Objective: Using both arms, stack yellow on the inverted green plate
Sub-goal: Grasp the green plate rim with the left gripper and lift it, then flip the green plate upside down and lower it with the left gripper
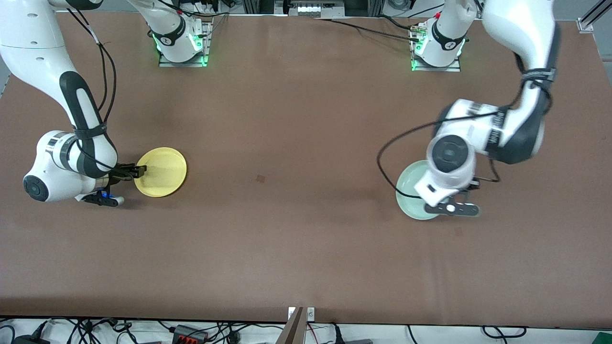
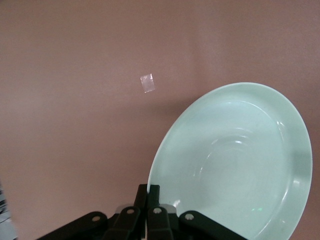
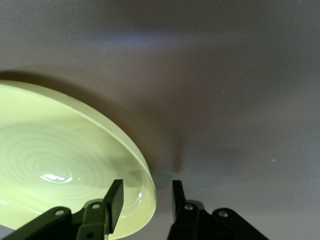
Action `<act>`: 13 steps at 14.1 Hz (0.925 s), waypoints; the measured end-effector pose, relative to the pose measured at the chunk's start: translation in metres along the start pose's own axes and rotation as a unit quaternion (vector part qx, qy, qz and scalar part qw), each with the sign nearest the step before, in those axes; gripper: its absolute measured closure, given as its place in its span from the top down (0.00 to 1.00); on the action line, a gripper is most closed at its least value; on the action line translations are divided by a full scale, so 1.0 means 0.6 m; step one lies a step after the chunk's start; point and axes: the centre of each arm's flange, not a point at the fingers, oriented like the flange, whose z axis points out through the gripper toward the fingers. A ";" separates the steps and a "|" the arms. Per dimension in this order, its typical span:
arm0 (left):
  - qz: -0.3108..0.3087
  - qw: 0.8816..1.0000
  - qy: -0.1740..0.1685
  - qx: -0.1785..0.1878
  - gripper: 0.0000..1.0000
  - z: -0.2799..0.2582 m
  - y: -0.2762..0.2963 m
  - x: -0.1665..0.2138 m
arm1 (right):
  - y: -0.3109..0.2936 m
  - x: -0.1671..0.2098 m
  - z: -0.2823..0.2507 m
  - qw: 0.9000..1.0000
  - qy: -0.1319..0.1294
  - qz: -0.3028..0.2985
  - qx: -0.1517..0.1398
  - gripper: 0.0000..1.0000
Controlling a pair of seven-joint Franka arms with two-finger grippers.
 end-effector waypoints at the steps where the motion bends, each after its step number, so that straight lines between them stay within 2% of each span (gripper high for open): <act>1: -0.006 1.000 0.005 0.026 0.03 -0.015 0.029 -0.012 | 0.001 0.000 0.000 1.000 0.000 -0.001 0.000 0.41; 2: -0.012 0.999 0.010 0.050 0.03 -0.028 0.054 -0.025 | 0.002 0.000 0.000 1.000 0.000 -0.001 0.000 0.27; 3: -0.014 0.997 0.016 0.070 0.03 -0.042 0.077 -0.036 | 0.002 0.000 0.000 1.000 0.000 -0.001 0.001 0.20; 4: -0.016 0.996 0.021 0.090 0.03 -0.056 0.102 -0.046 | 0.002 0.000 0.000 1.000 0.000 -0.002 0.001 0.19; 6: -0.033 0.991 0.026 0.124 0.03 -0.077 0.153 -0.065 | 0.000 -0.001 -0.005 1.000 -0.001 -0.011 0.004 0.03; 10: -0.083 0.983 0.031 0.159 0.03 -0.053 0.267 -0.099 | -0.004 0.001 -0.019 0.999 0.003 -0.043 0.005 0.03; 13: -0.118 0.968 0.061 0.213 0.03 -0.024 0.329 -0.124 | -0.018 -0.004 -0.057 0.998 -0.018 -0.058 0.008 0.03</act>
